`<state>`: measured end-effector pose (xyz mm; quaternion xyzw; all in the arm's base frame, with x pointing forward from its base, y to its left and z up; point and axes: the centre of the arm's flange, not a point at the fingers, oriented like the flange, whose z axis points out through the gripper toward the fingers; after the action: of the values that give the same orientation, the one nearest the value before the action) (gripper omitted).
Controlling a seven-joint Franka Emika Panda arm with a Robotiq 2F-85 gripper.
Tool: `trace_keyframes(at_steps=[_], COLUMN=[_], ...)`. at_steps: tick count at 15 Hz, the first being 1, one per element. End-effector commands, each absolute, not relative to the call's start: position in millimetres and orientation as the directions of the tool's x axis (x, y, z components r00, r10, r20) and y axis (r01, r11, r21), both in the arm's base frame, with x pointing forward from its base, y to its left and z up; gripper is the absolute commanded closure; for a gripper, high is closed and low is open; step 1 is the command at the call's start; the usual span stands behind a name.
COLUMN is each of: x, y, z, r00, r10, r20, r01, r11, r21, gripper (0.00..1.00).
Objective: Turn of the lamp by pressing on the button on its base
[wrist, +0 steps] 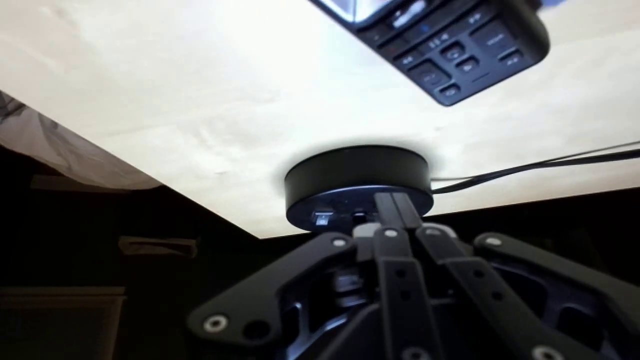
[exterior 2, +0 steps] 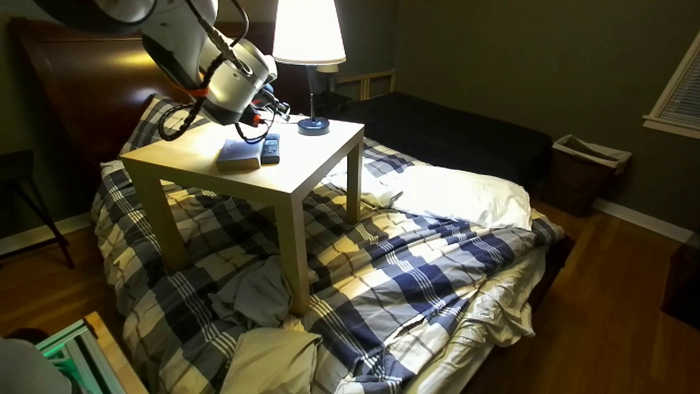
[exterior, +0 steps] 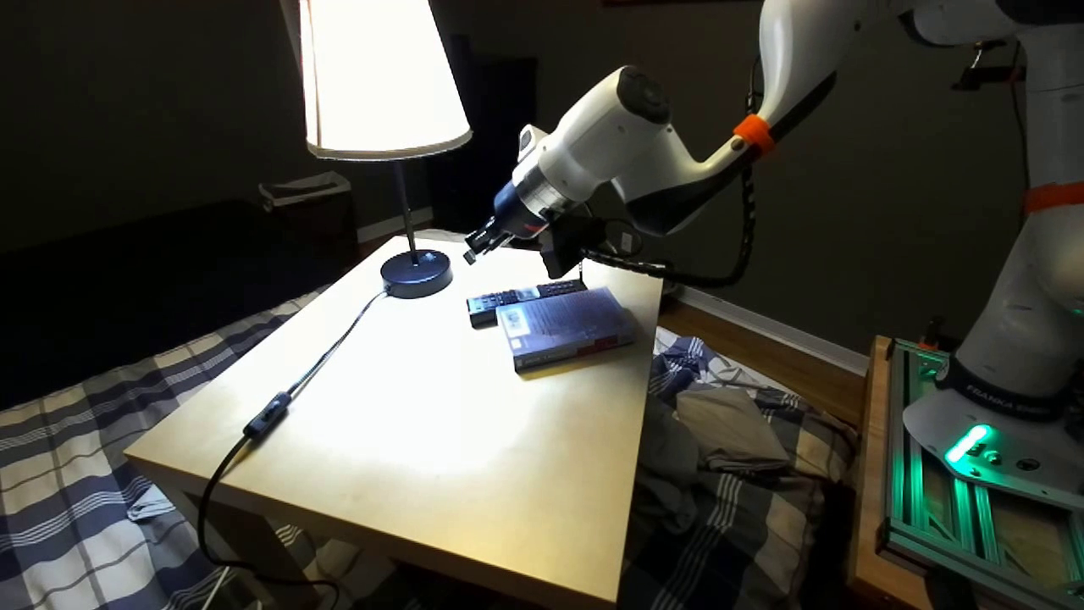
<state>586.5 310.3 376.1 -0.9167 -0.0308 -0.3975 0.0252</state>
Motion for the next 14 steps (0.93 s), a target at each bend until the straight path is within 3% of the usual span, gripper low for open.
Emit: trace_keyframes(at_steps=[1, 7, 14], x=[588, 590, 642], y=[310, 310, 299], z=[375, 379, 365], r00=[0.683, 0.678, 0.603], r10=[0.034, 0.03, 0.1], r20=[0.73, 0.735, 0.791], r01=[0.075, 0.074, 0.11], r11=[-0.997, -0.997, -0.993], r21=[-0.024, -0.027, 0.042], gripper=[0.99, 1.0, 1.0])
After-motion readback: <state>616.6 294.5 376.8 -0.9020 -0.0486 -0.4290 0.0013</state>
